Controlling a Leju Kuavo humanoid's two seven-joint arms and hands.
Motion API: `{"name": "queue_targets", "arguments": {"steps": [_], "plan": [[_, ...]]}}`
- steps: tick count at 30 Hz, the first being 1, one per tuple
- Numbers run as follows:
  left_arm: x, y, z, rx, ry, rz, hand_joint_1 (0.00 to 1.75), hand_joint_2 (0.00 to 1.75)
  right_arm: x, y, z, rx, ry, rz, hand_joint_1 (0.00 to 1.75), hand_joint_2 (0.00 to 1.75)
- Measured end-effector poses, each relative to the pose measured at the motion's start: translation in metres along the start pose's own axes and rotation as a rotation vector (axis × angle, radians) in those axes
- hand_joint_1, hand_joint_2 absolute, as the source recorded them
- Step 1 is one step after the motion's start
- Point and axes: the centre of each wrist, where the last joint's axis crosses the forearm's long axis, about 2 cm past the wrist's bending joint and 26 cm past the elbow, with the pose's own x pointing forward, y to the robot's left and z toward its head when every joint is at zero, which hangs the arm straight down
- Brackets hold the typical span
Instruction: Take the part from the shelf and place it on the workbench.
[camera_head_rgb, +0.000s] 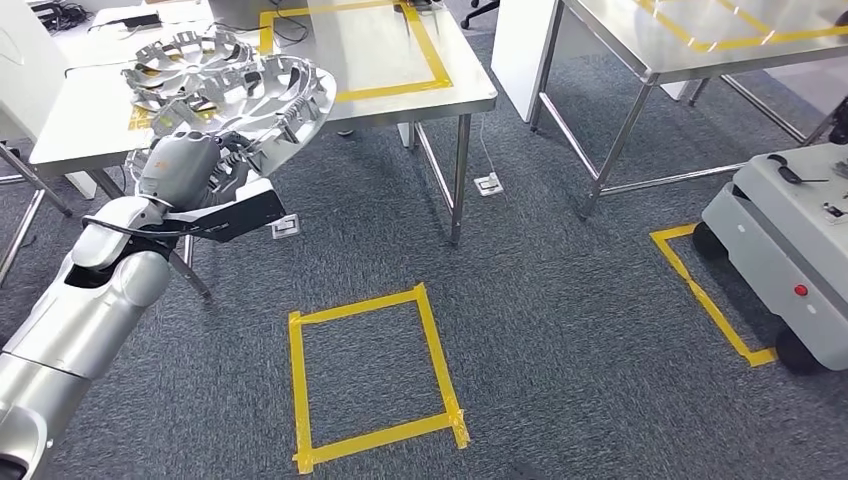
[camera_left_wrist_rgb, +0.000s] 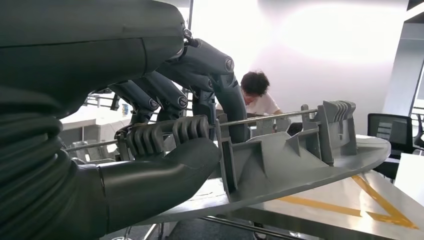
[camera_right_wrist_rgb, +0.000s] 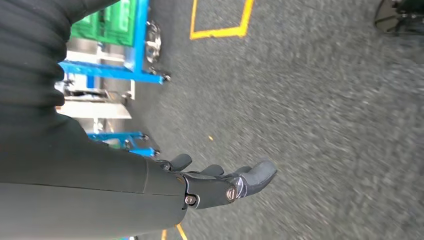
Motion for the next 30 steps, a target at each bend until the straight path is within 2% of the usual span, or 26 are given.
{"name": "queue_targets", "arguments": {"steps": [9,22,30], "plan": [[-0.003,0.000,0.000,-0.009,0.002,-0.003,1.75,1.75,0.000,0.000,0.000,-0.004,-0.004,-0.001,0.00,1.75],[0.007,0.003,-0.014,-0.039,0.004,0.029,1.75,1.75,-0.006,0.002,-0.001,0.004,0.001,-0.027,0.00,1.75],[0.006,0.005,-0.017,-0.057,0.007,0.022,1.75,1.75,-0.010,0.005,-0.002,0.010,0.003,-0.024,0.00,1.75]]}}
